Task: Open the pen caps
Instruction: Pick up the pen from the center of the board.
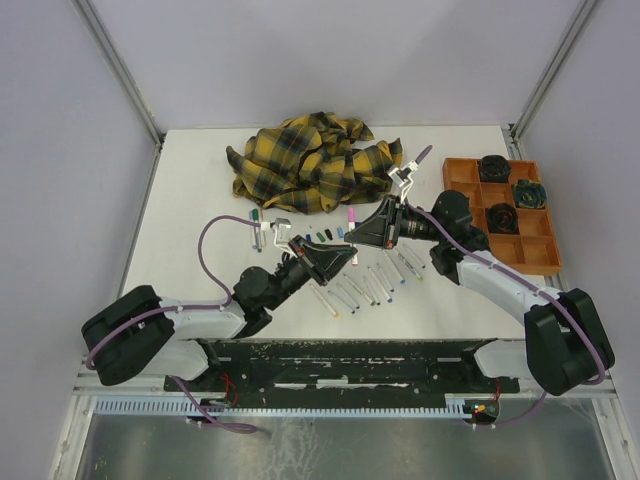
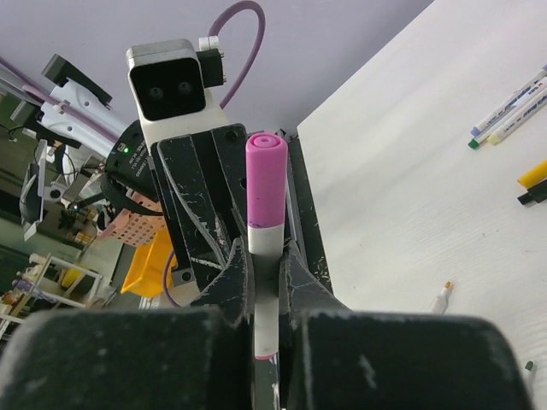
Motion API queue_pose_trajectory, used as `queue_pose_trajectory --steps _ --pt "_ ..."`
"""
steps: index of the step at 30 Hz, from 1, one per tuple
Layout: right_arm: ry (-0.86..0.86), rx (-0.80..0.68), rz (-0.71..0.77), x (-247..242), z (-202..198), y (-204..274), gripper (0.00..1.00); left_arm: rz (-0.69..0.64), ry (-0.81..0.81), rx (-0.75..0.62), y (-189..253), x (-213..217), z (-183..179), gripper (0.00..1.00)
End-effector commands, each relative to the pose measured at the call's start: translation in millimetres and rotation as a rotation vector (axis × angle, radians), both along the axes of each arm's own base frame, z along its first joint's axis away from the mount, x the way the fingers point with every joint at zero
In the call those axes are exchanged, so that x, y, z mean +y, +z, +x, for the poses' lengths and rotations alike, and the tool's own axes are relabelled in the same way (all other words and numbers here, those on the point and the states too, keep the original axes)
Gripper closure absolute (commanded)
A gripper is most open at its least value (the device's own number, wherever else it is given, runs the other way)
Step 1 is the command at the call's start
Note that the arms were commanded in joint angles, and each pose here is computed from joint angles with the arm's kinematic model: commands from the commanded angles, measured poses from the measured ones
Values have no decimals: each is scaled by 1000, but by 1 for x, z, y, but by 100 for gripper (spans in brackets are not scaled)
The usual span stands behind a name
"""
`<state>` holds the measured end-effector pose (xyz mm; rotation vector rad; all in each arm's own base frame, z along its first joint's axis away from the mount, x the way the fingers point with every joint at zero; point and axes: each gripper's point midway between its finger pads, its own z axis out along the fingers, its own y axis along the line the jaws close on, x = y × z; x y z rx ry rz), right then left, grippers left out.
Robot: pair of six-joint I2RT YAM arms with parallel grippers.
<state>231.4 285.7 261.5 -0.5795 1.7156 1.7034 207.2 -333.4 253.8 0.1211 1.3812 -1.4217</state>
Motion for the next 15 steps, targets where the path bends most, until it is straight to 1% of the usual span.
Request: queue_pose_trajectory --steps 1,4,6,9,10,13,15 --pt "8 -36 5 1 -1 7 100 -47 -30 -56 25 -4 -5 82" --pt "12 -46 -7 0 -1 7 100 39 -29 -64 12 -2 -8 52" --pt "19 -50 -16 0 -2 6 100 91 -12 -72 3 5 -10 41" --pt "30 -57 -32 0 -3 4 100 104 27 -82 6 22 -13 17" --pt "37 -59 -41 0 -3 2 100 116 40 -88 8 27 -13 14" --pt "76 -93 -82 -1 -6 -2 100 139 79 -78 18 40 -10 8" --pt "124 -102 -106 -1 -12 -6 100 128 65 -65 27 45 -9 7"
